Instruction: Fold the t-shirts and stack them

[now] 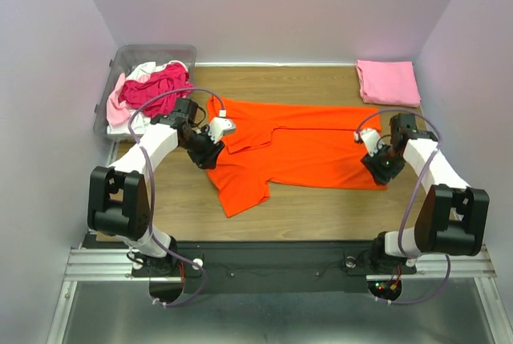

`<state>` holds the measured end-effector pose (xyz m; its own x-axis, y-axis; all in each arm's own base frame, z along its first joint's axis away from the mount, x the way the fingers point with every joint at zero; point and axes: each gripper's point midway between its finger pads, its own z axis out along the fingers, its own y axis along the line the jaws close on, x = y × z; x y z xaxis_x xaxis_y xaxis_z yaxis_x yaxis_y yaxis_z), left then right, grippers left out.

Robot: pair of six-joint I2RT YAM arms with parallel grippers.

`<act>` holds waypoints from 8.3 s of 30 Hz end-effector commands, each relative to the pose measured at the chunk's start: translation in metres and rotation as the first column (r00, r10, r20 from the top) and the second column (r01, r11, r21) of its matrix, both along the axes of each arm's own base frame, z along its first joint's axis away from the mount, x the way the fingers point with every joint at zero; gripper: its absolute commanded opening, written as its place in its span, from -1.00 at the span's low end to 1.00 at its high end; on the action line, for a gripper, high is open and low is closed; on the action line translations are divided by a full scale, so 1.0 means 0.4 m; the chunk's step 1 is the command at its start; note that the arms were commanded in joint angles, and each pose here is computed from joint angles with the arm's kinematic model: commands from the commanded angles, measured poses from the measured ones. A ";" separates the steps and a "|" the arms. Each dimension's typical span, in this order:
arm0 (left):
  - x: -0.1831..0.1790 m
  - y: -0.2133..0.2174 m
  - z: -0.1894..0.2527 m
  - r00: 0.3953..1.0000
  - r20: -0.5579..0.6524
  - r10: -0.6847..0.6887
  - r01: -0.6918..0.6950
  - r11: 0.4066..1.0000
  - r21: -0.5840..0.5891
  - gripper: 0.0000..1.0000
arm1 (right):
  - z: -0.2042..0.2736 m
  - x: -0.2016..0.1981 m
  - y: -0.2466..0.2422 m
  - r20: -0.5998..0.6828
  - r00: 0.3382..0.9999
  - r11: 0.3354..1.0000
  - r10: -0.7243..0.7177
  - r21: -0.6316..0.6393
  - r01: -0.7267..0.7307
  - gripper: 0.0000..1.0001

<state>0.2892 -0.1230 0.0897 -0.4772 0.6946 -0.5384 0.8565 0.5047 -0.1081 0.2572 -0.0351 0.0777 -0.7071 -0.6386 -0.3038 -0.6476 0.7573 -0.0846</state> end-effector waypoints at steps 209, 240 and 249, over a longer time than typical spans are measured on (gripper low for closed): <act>-0.007 -0.078 -0.155 0.800 -0.457 0.390 -0.507 0.846 -0.167 0.02 | -0.057 0.203 0.899 -0.398 0.917 0.716 -0.030 0.632 0.298 0.15; -0.003 -0.066 -0.118 0.780 -0.467 0.415 -0.530 0.836 -0.143 -0.18 | -0.010 0.161 0.962 -0.461 0.887 0.677 0.031 0.662 0.320 -0.04; -0.007 -0.072 -0.119 0.785 -0.477 0.395 -0.518 0.841 -0.155 -0.24 | -0.040 0.164 0.978 -0.488 0.872 0.681 0.042 0.653 0.332 -0.12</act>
<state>0.2810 -0.1493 0.0282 -0.9312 0.1892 -0.3115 0.3430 0.7438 -0.5736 0.3155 0.3387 0.0473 -0.9519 -0.2314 -0.2009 -0.3023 0.6020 0.7390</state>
